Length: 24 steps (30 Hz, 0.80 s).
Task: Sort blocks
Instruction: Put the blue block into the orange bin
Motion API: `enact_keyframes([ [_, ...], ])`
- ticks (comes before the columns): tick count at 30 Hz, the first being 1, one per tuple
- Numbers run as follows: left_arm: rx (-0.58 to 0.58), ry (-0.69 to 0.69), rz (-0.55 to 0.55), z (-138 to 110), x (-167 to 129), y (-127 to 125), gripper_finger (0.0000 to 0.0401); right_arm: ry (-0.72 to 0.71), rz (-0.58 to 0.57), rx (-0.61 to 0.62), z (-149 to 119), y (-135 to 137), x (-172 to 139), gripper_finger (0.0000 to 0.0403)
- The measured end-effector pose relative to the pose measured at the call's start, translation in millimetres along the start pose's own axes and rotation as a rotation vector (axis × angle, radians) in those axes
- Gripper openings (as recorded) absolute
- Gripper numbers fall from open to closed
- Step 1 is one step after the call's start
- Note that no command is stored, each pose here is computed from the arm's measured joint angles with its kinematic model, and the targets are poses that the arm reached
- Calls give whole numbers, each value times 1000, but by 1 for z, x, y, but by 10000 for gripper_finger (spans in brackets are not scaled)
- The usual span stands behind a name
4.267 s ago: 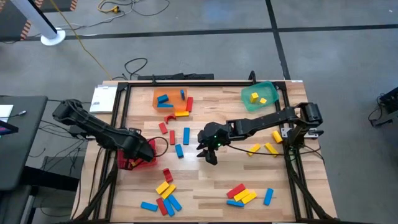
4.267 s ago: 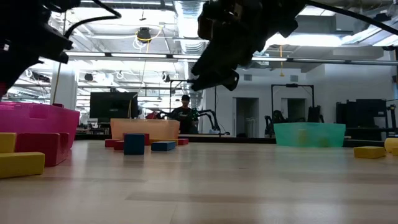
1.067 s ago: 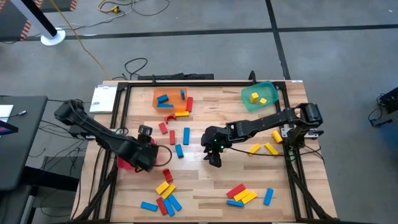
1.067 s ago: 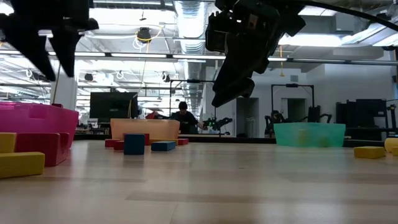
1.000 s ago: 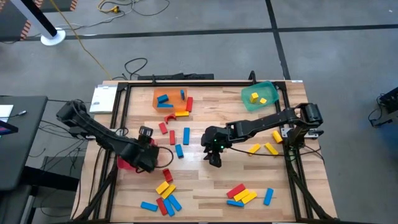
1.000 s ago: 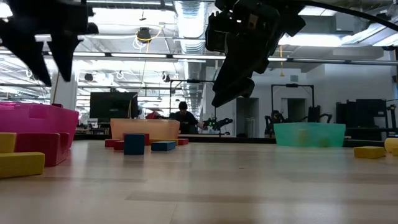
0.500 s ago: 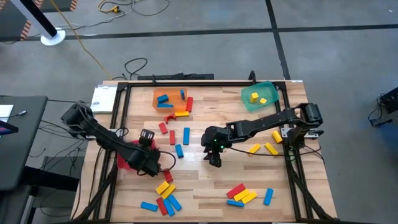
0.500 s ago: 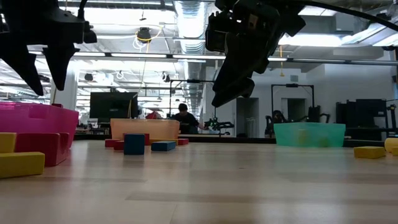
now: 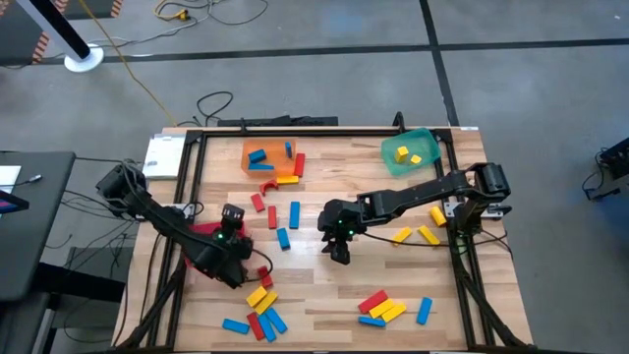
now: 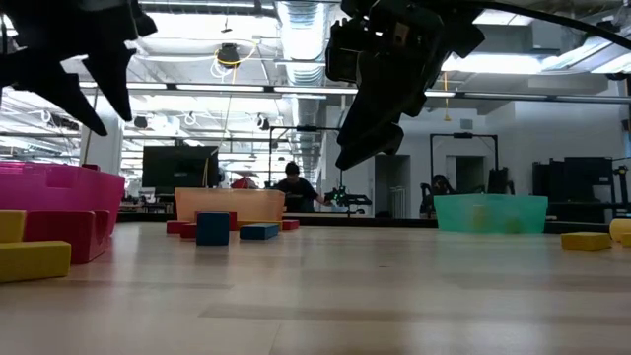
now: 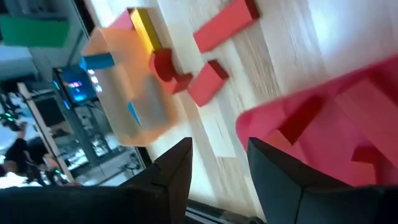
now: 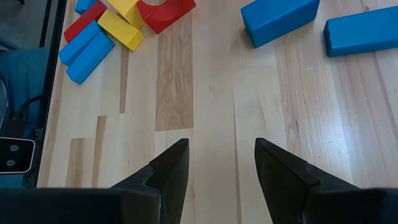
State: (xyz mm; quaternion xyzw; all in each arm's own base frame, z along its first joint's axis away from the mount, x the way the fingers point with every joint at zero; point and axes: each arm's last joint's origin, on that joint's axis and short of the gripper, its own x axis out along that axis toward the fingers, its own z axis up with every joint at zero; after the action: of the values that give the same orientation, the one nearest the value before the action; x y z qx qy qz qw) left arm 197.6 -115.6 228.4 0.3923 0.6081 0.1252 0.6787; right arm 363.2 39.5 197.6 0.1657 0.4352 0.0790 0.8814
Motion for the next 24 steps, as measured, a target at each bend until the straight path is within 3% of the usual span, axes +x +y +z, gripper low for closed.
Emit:
enact_keyframes([
  [8, 52, -27, -25, 3, -1, -3, 151, 0, 0, 0, 0, 0, 0, 198],
  [21, 199, -21, -422, 6, -6, -13, 151, 0, 0, 0, 0, 0, 0, 198],
  [24, 191, -32, -457, 8, -10, -11, 151, 0, 0, 0, 0, 0, 0, 198],
])
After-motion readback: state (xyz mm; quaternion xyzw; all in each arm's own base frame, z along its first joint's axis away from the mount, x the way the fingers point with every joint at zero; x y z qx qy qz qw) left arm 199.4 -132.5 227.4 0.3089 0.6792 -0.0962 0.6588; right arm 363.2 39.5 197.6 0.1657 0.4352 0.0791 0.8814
